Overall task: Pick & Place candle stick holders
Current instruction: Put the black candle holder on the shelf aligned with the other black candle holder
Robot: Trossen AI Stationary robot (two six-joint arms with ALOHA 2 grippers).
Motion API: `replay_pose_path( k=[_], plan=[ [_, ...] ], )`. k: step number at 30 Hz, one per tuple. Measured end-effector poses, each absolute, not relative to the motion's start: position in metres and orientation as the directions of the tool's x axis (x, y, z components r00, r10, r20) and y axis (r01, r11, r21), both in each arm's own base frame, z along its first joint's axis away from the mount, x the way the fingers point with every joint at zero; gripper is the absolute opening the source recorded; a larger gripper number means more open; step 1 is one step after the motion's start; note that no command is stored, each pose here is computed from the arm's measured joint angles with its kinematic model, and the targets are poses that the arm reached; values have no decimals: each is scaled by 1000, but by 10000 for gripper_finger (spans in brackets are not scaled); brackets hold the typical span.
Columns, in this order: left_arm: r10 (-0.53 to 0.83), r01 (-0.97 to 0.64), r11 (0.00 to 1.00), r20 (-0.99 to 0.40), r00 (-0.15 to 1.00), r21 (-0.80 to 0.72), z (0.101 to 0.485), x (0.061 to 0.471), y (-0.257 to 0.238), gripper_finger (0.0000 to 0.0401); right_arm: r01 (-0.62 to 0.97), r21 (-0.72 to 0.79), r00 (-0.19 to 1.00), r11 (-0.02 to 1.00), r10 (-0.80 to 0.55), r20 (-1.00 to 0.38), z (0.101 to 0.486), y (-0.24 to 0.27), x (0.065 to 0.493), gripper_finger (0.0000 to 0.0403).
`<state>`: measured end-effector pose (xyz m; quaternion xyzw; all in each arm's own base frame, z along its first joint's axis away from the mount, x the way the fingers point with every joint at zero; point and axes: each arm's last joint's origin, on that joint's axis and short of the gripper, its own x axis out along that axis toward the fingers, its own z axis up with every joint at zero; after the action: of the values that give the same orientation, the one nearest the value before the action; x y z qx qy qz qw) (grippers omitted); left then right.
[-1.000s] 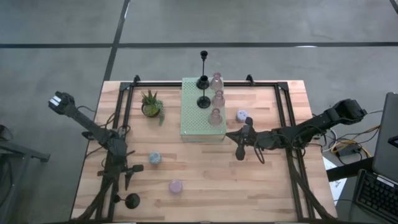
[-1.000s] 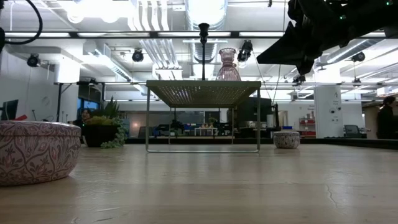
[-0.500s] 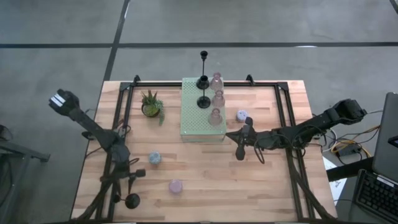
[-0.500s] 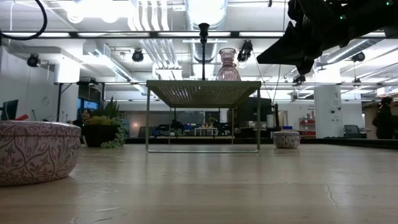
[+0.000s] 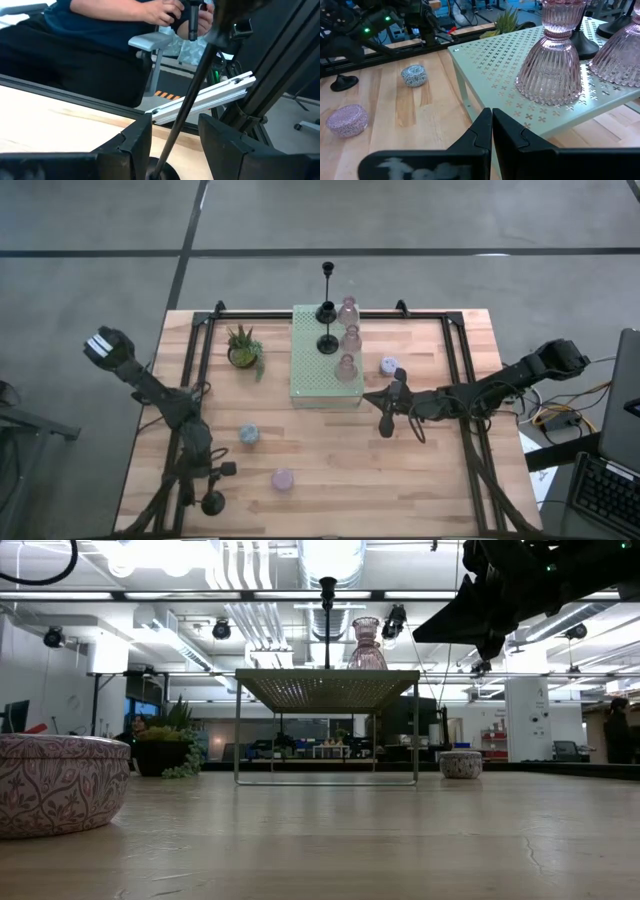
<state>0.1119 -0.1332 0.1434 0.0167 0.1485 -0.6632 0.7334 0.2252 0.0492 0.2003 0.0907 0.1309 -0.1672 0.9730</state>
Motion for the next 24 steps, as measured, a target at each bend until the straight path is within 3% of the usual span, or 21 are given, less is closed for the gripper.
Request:
replay_pose_path(
  k=[10, 24],
  plan=[
    [-967, 976, 134, -239, 91, -172, 146, 116, -141, 158, 349, 133, 910, 928, -302, -285, 200, 49, 225, 8],
    [-967, 968, 168, -222, 125, -188, 148, 117, -143, 54, 349, 133, 910, 928, -302, -285, 200, 49, 225, 8]
  ],
)
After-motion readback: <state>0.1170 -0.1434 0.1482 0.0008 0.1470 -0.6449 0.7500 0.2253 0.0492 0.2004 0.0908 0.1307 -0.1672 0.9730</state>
